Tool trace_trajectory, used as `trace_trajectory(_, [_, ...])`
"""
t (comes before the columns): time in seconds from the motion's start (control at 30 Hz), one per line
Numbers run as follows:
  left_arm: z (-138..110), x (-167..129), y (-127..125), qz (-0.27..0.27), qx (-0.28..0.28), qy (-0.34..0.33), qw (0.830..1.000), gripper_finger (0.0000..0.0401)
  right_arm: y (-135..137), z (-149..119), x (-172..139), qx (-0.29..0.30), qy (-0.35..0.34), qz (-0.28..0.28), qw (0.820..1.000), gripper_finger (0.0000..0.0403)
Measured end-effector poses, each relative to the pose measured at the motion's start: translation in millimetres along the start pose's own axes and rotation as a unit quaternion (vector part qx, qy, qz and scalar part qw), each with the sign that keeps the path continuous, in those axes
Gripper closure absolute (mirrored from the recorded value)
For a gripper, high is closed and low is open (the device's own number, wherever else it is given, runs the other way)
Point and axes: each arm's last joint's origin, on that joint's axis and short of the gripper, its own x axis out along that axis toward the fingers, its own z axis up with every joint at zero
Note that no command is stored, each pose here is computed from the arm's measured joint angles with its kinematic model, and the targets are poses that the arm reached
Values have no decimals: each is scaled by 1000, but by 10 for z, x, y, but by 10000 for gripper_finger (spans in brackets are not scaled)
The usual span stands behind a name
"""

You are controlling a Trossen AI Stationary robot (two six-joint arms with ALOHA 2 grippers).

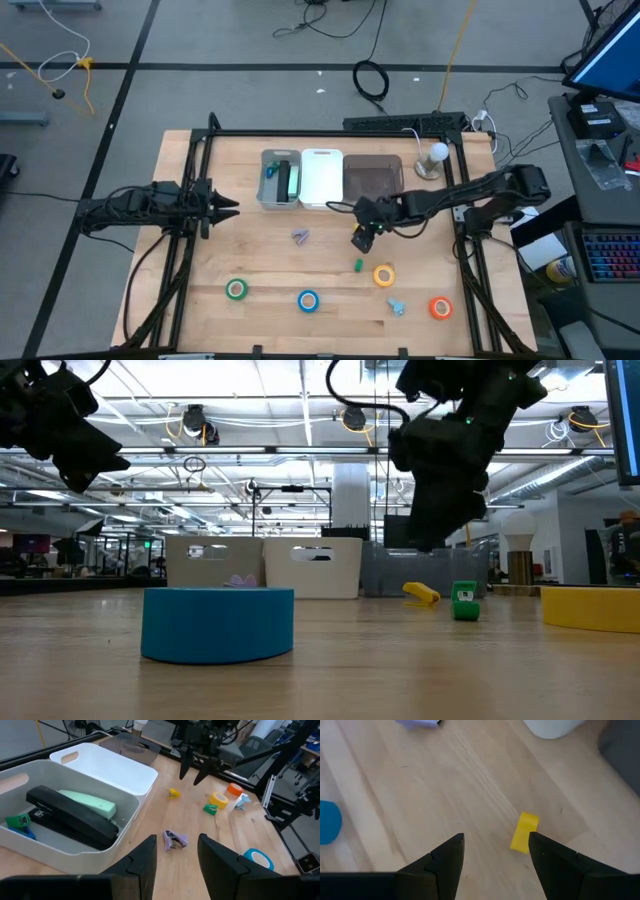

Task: Pick and place Stapler, Stapler remover, tape
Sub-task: Put the yellow stapler into the gray bin

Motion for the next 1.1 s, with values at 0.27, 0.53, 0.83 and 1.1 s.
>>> trace_trajectory(0.27, [1, 0, 0, 0, 0, 0, 1000, 260, -12, -29, 126, 10, 17, -16, 1000, 188])
trace_trajectory(0.53, [3, 0, -1, -1, 2, -2, 1000, 260, -60, -71, 333, 48, 43, -44, 997, 188])
trace_trajectory(0.83, [23, 0, -8, -4, 13, -12, 1000, 260, -80, -100, 412, 58, 52, -57, 995, 188])
trace_trajectory(1.1, [24, -1, -9, -4, 12, -12, 1000, 260, -108, -79, 412, 59, 36, -77, 995, 188])
